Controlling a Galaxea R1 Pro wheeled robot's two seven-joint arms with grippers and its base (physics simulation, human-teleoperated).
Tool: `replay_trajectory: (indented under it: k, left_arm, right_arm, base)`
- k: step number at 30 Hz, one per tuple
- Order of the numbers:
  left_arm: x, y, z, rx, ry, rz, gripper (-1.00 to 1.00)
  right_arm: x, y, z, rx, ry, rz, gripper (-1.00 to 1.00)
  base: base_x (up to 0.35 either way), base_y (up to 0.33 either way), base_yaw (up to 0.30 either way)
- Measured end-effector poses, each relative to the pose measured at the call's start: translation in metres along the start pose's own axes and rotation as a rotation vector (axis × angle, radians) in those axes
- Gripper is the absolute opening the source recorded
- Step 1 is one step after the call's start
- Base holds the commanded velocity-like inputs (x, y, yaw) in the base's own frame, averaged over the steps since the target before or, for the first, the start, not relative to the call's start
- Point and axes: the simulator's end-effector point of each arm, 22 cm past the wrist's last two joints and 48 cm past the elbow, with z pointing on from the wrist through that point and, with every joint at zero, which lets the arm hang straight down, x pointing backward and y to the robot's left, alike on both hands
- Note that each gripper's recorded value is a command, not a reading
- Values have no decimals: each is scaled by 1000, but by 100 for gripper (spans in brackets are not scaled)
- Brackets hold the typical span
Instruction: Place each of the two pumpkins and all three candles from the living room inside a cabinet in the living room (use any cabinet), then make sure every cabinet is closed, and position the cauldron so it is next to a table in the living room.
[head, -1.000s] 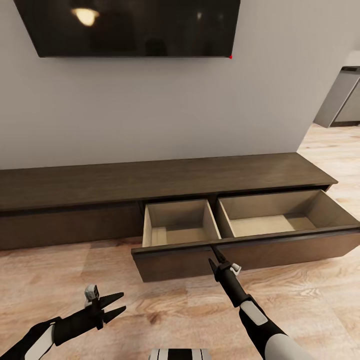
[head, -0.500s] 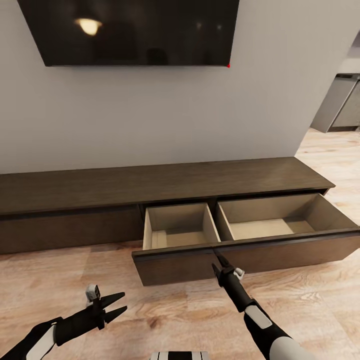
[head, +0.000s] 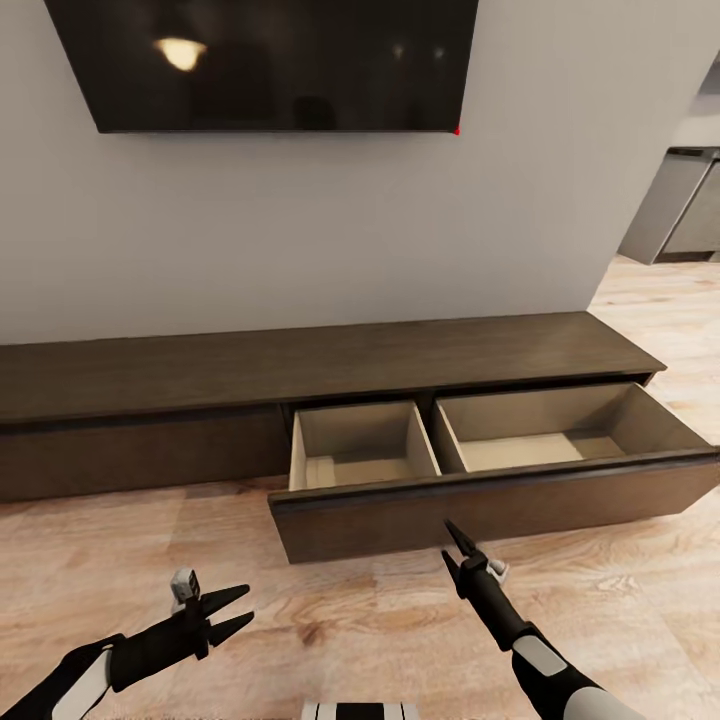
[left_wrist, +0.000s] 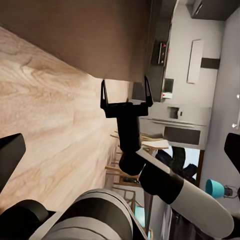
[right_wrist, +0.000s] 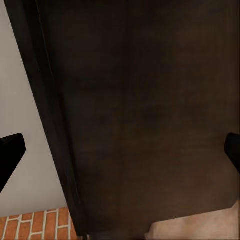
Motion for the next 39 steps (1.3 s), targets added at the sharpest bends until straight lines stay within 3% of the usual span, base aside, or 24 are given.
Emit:
replay_trajectory:
  k: [11, 20, 26, 30, 39]
  left_arm:
    - [-1, -1, 0, 3, -2, 0, 100]
    - [-2, -16, 1, 16, -1, 30, 100]
    - [-3, -25, 0, 18, -1, 46, 100]
    - [-4, -32, 0, 21, 1, 58, 100]
    - [6, -43, 4, 22, 35, 82, 100]
  right_arm:
    - [-11, -6, -8, 20, -9, -7, 100]
    - [-11, -3, -17, 32, -10, -9, 100]
    - [-5, -19, -53, 44, -13, 11, 100]
    - [-18, -27, -75, 62, -28, -2, 100]
    - [-19, -20, -86, 59, -30, 3, 100]
  base:
    - [-129, 32, 0]
    - [-2, 0, 0]
    - [0, 0, 0]
    - [0, 0, 0]
    - [-81, 0, 0]
